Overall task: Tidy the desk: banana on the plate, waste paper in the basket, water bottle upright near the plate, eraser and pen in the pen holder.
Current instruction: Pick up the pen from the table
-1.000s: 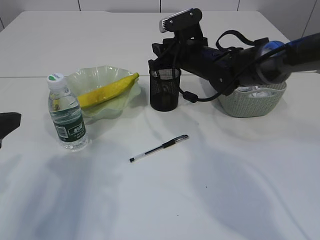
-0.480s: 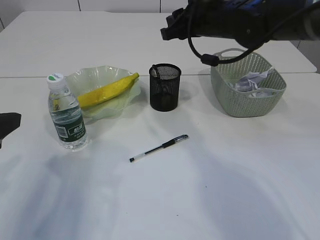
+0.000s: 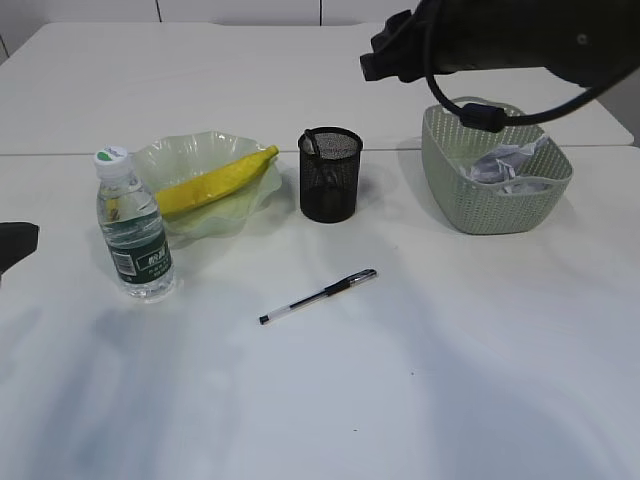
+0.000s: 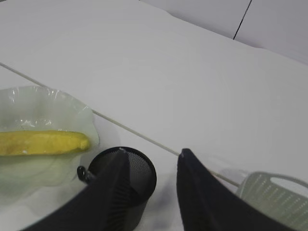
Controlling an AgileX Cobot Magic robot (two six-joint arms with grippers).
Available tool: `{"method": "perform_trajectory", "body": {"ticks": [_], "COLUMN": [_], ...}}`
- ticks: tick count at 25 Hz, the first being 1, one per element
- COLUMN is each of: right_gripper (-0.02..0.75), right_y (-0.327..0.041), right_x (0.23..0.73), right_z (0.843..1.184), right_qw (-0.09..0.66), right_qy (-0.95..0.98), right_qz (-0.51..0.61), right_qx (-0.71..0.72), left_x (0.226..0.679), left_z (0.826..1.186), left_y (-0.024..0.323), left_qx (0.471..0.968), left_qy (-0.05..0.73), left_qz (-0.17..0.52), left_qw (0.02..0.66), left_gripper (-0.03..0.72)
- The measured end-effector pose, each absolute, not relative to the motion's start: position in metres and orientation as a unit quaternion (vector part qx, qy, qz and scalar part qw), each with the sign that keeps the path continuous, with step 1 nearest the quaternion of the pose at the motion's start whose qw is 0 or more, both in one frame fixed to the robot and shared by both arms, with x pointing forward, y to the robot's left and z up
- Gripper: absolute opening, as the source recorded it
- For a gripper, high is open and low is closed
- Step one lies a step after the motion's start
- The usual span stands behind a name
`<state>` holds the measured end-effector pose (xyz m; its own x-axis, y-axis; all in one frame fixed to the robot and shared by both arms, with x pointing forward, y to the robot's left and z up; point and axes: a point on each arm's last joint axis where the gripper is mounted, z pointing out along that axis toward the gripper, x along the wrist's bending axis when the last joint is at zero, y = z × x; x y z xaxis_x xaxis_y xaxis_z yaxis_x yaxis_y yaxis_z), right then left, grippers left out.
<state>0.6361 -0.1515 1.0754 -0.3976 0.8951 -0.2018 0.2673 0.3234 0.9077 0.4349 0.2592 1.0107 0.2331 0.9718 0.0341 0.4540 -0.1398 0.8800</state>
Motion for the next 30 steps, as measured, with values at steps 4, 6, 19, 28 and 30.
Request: {"method": "perform_trajectory", "body": {"ticks": [4, 6, 19, 28, 30], "right_gripper": [0.253, 0.253, 0.253, 0.253, 0.253], "right_y": [-0.160, -0.165, -0.172, -0.149, -0.150], "right_x": [0.613, 0.601, 0.533, 0.512, 0.511], "right_z": [1.079, 1.078, 1.086, 1.084, 1.082], "right_qw": [0.368, 0.364, 0.328, 0.289, 0.282], "right_qy": [0.724, 0.725, 0.747, 0.776, 0.779], "right_qz": [0.418, 0.414, 0.388, 0.375, 0.368], "right_qx": [0.407, 0.412, 0.428, 0.417, 0.421], "left_x": [0.433, 0.431, 0.434, 0.459, 0.465], "left_z": [1.009, 1.008, 1.027, 1.024, 1.024], "left_y": [0.255, 0.249, 0.231, 0.219, 0.212], "left_qx": [0.689, 0.702, 0.740, 0.782, 0.796], "left_qy": [0.519, 0.511, 0.493, 0.507, 0.497], "left_qz": [0.320, 0.309, 0.283, 0.221, 0.198], "left_qw": [0.391, 0.388, 0.359, 0.286, 0.282], "left_gripper": [0.507, 0.507, 0.507, 0.507, 0.507]}}
